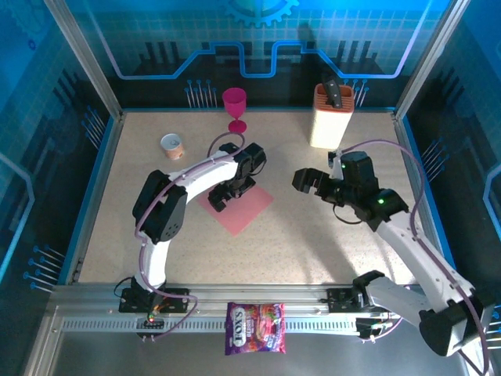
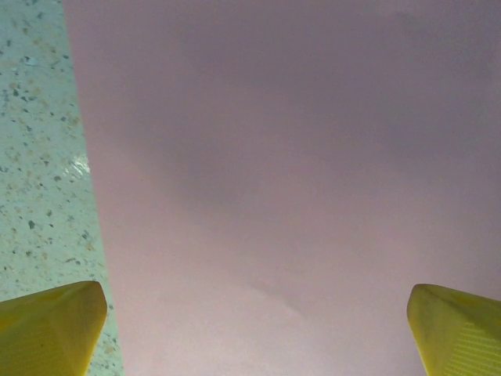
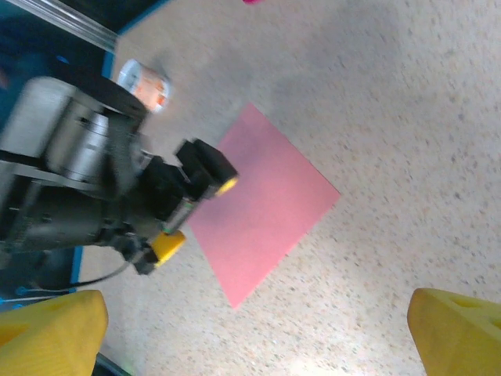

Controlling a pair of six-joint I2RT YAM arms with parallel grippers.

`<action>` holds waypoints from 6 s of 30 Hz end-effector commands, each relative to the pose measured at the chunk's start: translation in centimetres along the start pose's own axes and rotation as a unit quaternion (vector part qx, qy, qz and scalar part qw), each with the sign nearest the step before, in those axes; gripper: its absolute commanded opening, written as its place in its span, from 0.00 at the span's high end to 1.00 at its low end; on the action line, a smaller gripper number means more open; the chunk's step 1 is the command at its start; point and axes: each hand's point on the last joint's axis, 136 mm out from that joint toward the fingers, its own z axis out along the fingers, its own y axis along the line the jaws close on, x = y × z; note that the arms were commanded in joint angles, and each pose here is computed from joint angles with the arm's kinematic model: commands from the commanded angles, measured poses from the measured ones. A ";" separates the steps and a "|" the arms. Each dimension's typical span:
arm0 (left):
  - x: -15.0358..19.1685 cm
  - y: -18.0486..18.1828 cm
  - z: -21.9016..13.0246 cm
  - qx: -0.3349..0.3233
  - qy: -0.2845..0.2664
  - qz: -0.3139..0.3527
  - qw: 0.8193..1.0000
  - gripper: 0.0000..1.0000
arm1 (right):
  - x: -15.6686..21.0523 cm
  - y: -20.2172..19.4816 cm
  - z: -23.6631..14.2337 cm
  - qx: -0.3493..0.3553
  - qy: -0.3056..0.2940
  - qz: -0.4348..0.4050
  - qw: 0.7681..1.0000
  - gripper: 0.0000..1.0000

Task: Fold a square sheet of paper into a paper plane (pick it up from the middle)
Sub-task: Move the square sheet of paper to the center of the table, then first fold the square sheet of paper in half at the center of the table.

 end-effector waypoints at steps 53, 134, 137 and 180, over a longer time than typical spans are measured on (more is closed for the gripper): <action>1.9 -0.1 6.6 0.004 0.048 0.015 0.999 0.01 | 5.9 -7.4 5.8 0.057 0.076 0.037 0.995 0.01; 8.0 2.1 0.4 0.315 -0.096 0.285 0.900 0.35 | 9.0 -6.4 9.8 0.024 0.163 -0.009 0.986 0.02; 7.9 2.2 0.2 0.313 -0.097 0.286 0.900 0.35 | 8.9 -5.6 10.6 0.010 0.167 -0.006 0.986 0.04; 9.0 2.5 0.3 0.277 -0.109 0.269 0.916 0.30 | 7.7 -3.5 12.1 -0.035 0.159 0.014 0.987 0.23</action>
